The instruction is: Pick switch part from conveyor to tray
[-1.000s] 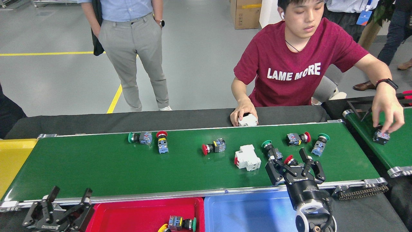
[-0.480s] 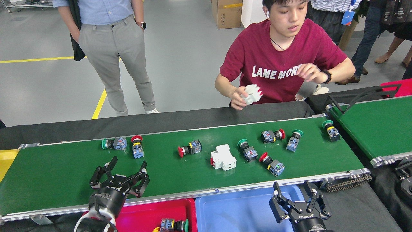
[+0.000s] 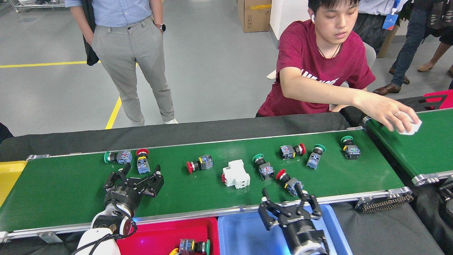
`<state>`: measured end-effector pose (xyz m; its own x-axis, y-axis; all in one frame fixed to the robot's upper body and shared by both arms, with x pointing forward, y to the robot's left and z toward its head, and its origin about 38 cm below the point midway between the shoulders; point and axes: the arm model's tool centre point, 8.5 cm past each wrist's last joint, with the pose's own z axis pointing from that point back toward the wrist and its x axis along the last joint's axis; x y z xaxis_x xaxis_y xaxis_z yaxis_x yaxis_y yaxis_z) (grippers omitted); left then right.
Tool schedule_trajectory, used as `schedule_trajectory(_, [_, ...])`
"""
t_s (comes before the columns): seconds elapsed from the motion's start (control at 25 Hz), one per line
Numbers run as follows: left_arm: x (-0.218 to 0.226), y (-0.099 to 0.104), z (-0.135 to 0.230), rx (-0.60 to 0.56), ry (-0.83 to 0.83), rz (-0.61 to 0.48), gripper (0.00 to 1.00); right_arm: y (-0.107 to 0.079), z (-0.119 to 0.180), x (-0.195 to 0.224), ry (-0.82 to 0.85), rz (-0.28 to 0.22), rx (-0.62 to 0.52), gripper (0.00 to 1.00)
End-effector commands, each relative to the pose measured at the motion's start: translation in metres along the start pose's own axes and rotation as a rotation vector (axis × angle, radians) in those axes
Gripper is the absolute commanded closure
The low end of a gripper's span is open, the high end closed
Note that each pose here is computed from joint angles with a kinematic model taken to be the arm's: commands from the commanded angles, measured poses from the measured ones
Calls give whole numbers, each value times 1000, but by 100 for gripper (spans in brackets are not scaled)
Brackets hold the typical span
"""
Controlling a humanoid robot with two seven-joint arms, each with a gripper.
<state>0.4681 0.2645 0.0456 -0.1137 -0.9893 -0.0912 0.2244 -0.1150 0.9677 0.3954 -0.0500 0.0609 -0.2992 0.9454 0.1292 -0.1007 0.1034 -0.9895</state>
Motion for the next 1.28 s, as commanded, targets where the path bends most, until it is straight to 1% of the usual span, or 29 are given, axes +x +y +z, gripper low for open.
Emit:
schedule_trajectory(0.0, [-10, 15, -12, 21, 44, -4, 0, -5, -17, 12, 13, 32, 6, 2])
schedule_trajectory(0.04, [-14, 14, -18, 5, 64, 0, 0, -2, -23, 17, 14, 58, 17, 2])
schedule_trajectory(0.12, [-18, 15, -29, -21, 92, 9, 1, 7, -31, 17, 25, 94, 52, 2])
schedule_trajectory(0.16, [-20, 16, -34, -31, 104, 12, 6, 13, -35, 14, 28, 111, 77, 2])
schedule_trajectory(0.2, [-21, 16, -36, -39, 107, 14, 14, 16, -38, 11, 31, 117, 89, 2])
schedule_trajectory(0.28, [-19, 16, -42, -56, 99, 17, 52, 16, -47, 9, 31, 96, 109, 4])
schedule_trajectory(0.32, [-16, 15, -43, -61, 90, 21, 75, 12, -52, 7, 34, 75, 111, 8])
schedule_trajectory(0.36, [-13, 14, -43, -64, 85, 22, 87, 8, -58, 7, 29, 61, 112, 11])
schedule_trajectory(0.4, [-12, 11, -43, -72, 83, 24, 90, 2, -66, 8, 13, 67, 113, 17])
schedule_trajectory(0.44, [-10, 9, -43, -77, 80, 25, 93, -1, -73, 10, -17, 76, 122, 25])
schedule_trajectory(0.48, [-11, 8, -42, -65, 82, 22, 95, 0, -77, 11, -50, 84, 139, 40])
schedule_trajectory(0.52, [-11, 8, -42, -33, 79, 17, 96, 3, -79, 11, -79, 85, 155, 61])
schedule_trajectory(0.56, [-11, 7, -40, -2, 80, 14, 98, 3, -82, 12, -111, 80, 160, 86])
schedule_trajectory(0.6, [-11, 3, -37, 8, 76, 7, 99, -1, -84, 12, -136, 77, 156, 93])
schedule_trajectory(0.68, [-1, -5, -31, 14, 4, -9, 100, -4, -86, 11, -157, 61, 154, 93])
schedule_trajectory(0.72, [4, 0, -29, 34, -33, -11, 100, -4, -86, 9, -156, 58, 158, 94])
schedule_trajectory(0.76, [11, 11, -24, 80, -90, -18, 99, -3, -85, 2, -149, 57, 162, 95])
schedule_trajectory(0.84, [27, 15, 2, 141, -236, -48, 99, -5, -85, -7, -146, 43, 161, 96])
schedule_trajectory(0.92, [33, 16, 40, 187, -404, -112, 99, -9, -86, -12, -159, 29, 154, 97])
schedule_trajectory(0.96, [38, 9, 68, 191, -517, -153, 98, -13, -85, -17, -167, 29, 143, 97])
schedule_trajectory(1.0, [42, -1, 96, 184, -608, -172, 97, -19, -84, -21, -180, 29, 128, 97])
schedule_trajectory(1.04, [38, -8, 115, 180, -622, -172, 96, -27, -83, -23, -197, 21, 106, 97])
schedule_trajectory(1.12, [30, -24, 157, 169, -596, -141, 91, -54, -80, -32, -231, -14, 55, 97])
schedule_trajectory(1.16, [29, -32, 177, 156, -590, -126, 80, -63, -72, -38, -256, -22, 41, 96])
schedule_trajectory(1.2, [29, -36, 186, 149, -585, -116, 66, -68, -66, -44, -280, -25, 29, 96])
schedule_trajectory(1.24, [29, -43, 198, 134, -572, -104, 33, -79, -53, -54, -322, -25, -3, 96])
